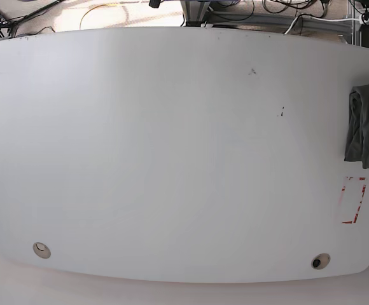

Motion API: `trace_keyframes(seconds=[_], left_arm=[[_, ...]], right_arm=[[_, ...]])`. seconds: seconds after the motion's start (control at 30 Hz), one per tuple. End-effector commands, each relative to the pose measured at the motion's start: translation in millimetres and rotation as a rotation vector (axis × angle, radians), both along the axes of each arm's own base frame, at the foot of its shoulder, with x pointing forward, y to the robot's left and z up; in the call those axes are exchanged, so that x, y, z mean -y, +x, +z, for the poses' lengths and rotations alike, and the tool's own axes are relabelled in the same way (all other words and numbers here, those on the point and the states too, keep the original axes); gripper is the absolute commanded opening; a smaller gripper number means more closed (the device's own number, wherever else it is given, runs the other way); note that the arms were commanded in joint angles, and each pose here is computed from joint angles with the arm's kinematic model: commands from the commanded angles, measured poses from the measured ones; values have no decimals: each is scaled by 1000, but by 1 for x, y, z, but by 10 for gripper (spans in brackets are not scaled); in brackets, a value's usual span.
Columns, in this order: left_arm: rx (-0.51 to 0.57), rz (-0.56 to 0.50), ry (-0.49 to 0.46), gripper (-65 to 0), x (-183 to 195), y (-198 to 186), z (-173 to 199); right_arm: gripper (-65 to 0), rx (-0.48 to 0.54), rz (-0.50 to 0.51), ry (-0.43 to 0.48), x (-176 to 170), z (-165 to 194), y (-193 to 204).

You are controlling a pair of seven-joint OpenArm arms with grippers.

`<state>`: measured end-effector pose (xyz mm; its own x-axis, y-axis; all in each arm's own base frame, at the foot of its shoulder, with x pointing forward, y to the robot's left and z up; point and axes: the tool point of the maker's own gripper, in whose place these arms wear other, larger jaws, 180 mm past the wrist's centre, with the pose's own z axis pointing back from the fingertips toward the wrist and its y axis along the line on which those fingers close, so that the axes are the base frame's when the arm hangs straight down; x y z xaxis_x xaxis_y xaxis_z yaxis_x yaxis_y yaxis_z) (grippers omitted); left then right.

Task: Fold the T-shirt properly

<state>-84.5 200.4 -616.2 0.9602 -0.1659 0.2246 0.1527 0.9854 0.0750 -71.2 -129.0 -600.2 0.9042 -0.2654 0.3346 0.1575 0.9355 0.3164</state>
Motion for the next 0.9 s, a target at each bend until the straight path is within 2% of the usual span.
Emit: trace_keyframes(seconds=[0.0,0.27,0.4,0.6,0.87], left_arm=[[-23,9,12,-187,-7,-1,-6],[-98,46,-16,-186,-18,16,-26],[-141,71,-37,-186,-16,27,-33],[-195,85,-31,-187,-16,45,-38],[-219,85,-44,-190,-5,54,-41]], right_arm=[[-484,-41,-4,-35,17,-8,-8],[-484,-80,10,-27,11,-26,9],[-484,-133,52,-78,19,-35,12],[-484,-146,68,-108,21,-39,20],[-484,-162,71,-83,8,-41,21]])
